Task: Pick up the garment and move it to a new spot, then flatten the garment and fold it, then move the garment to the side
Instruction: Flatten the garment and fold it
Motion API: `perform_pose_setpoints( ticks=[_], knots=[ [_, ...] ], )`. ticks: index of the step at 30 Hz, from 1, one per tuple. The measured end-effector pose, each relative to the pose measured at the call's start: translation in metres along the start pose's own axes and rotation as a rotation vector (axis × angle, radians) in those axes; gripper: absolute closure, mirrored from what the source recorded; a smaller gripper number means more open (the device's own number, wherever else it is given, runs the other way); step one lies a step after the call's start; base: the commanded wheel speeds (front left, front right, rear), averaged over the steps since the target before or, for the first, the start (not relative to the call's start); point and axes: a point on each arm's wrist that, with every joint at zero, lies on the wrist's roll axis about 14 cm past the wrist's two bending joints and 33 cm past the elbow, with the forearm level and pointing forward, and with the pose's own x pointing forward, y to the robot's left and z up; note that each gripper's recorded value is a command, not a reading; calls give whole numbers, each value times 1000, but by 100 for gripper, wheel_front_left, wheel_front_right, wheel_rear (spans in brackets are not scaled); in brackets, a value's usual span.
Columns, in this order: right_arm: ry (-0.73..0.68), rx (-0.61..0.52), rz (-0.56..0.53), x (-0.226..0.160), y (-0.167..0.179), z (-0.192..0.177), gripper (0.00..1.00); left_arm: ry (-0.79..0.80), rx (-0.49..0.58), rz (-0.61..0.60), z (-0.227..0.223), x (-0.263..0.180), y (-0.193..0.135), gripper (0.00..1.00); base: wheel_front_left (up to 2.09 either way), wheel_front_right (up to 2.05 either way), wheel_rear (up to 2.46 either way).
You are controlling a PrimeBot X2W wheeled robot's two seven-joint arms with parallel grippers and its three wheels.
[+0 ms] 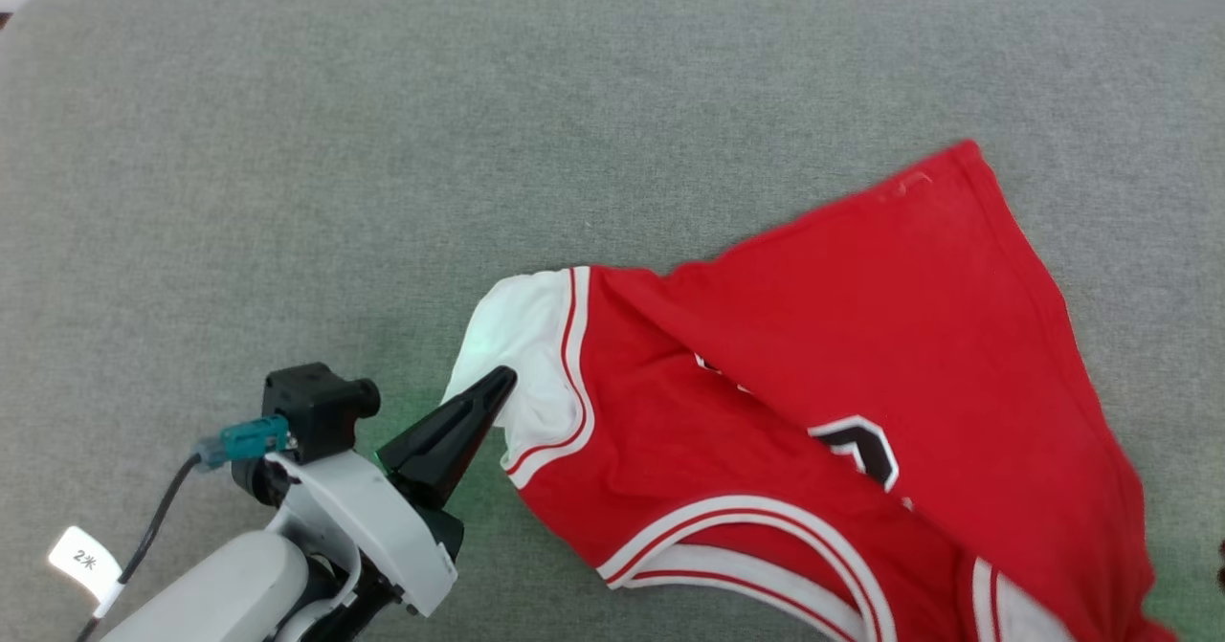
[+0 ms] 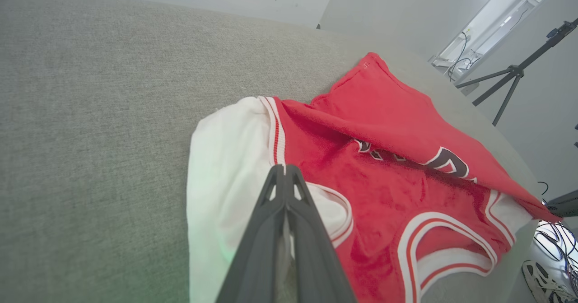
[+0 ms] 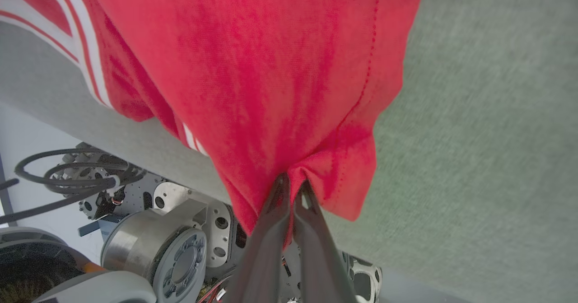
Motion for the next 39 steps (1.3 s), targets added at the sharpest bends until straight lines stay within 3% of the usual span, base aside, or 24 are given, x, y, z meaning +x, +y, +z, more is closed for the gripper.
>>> perform_pose_setpoints(
  ticks=[6, 8, 16, 22, 30, 39],
  knots=[
    [-3, -3, -12, -3, 5, -5, 100, -1, 2, 2, -1, 1, 2, 100, 0, 0, 0],
    [-63, -10, -38, -6, 0, 9, 0, 0, 2, 4, -2, 0, 2, 100, 0, 0, 0],
    [-334, -199, -217, -49, -28, 111, 0, -11, -8, 17, -2, -7, 2, 100, 0, 0, 0],
    [-520, -312, -244, -56, -25, 201, 0, -26, -24, 33, -2, -6, 7, 100, 0, 0, 0],
    [-413, -351, -174, 19, -13, 249, 0, -26, -41, 70, -9, -4, 23, 100, 0, 0, 0],
    [-220, -395, -159, 95, -17, 242, 0, -12, -71, 130, -24, -10, 41, 100, 0, 0, 0]
  ],
)
